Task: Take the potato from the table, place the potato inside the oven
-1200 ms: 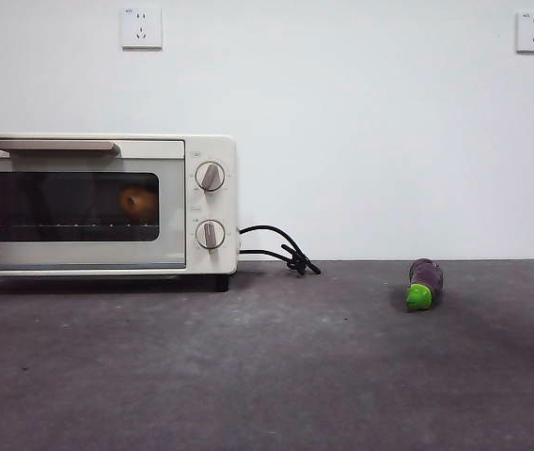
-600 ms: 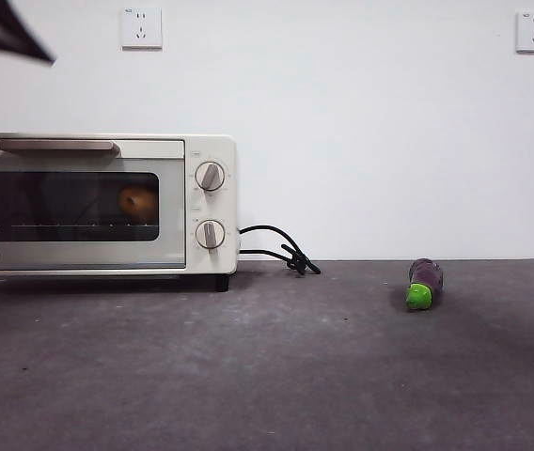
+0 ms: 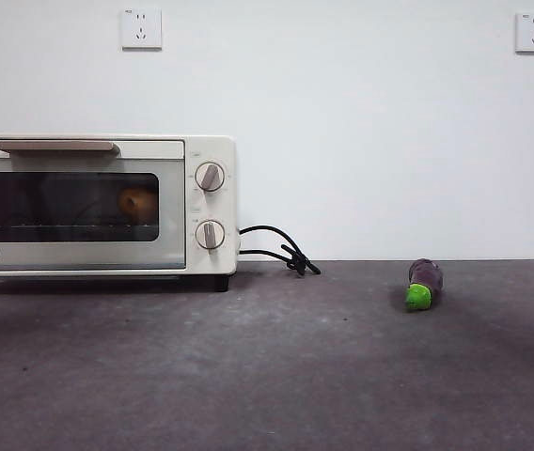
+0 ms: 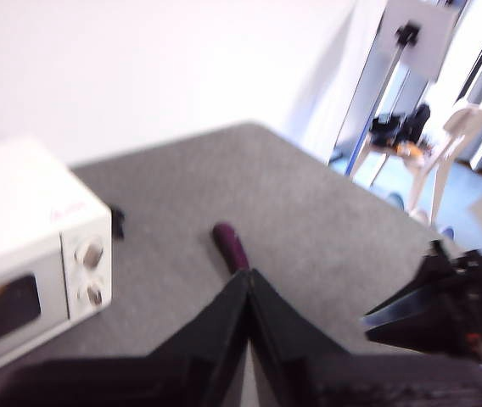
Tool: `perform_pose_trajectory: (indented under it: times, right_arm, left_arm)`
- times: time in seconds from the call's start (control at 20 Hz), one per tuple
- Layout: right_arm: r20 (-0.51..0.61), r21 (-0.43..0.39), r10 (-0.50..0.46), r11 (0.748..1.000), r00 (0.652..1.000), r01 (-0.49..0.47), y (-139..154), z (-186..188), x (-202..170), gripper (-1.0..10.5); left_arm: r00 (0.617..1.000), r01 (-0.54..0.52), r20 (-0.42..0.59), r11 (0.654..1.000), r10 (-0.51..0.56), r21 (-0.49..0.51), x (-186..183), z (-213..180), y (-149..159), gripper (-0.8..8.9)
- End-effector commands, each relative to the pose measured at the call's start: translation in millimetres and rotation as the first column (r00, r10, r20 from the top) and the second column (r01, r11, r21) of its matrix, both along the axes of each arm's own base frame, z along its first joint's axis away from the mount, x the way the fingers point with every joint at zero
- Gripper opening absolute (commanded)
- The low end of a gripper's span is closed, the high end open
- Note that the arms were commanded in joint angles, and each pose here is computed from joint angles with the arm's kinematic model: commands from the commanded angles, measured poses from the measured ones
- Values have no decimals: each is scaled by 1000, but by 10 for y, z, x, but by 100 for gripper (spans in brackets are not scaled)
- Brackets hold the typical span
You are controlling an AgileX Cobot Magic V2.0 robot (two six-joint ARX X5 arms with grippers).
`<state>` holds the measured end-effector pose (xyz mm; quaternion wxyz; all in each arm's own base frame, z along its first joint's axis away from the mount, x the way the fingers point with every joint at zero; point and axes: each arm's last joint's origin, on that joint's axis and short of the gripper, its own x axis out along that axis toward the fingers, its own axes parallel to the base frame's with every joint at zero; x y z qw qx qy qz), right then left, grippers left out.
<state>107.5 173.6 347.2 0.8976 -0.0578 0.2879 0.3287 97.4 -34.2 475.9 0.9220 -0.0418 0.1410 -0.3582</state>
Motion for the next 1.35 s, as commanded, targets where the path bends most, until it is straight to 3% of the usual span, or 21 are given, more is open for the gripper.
perform_pose_trajectory:
  times: [0.05,0.25,0.4,0.55,0.85,1.05,1.15,1.35]
  right_arm:
    - [-2,7,-8,1000,1000,8,1,-4,0,94]
    - [-2,7,-8,1000,1000,8,1,-5,0,94]
    - [-2,7,-8,1000,1000,8,1,-4,0,94]
    - [-2,7,-8,1000,1000,8,1,-5,0,94]
    - [-2,7,-8,1000,1000,8,1,-4,0,94]
    - [-2,7,-8,1000,1000,8,1,-5,0,94]
    - [-2,7,-8,1000,1000,8,1,-5,0,94]
    - [-2,7,-8,1000,1000,8,1,-5,0,94]
  left_arm:
    - [998,6,62,1000,-6,0,-171,37,30,-4]
    - [996,7,90,1000,-7,3,-259,50,47,-4]
    - [980,-38,200,981,0,191,-162,18,51,-4]
    - [971,-103,240,927,15,361,-30,-53,67,-4]
    - [937,-167,347,933,50,317,-93,-363,104,-4]
    - [897,-239,414,958,154,160,-82,-994,117,-4]
    - [864,-353,416,930,283,100,-60,-1387,150,-4]
    - [824,-502,368,856,430,123,-50,-2006,209,-4]
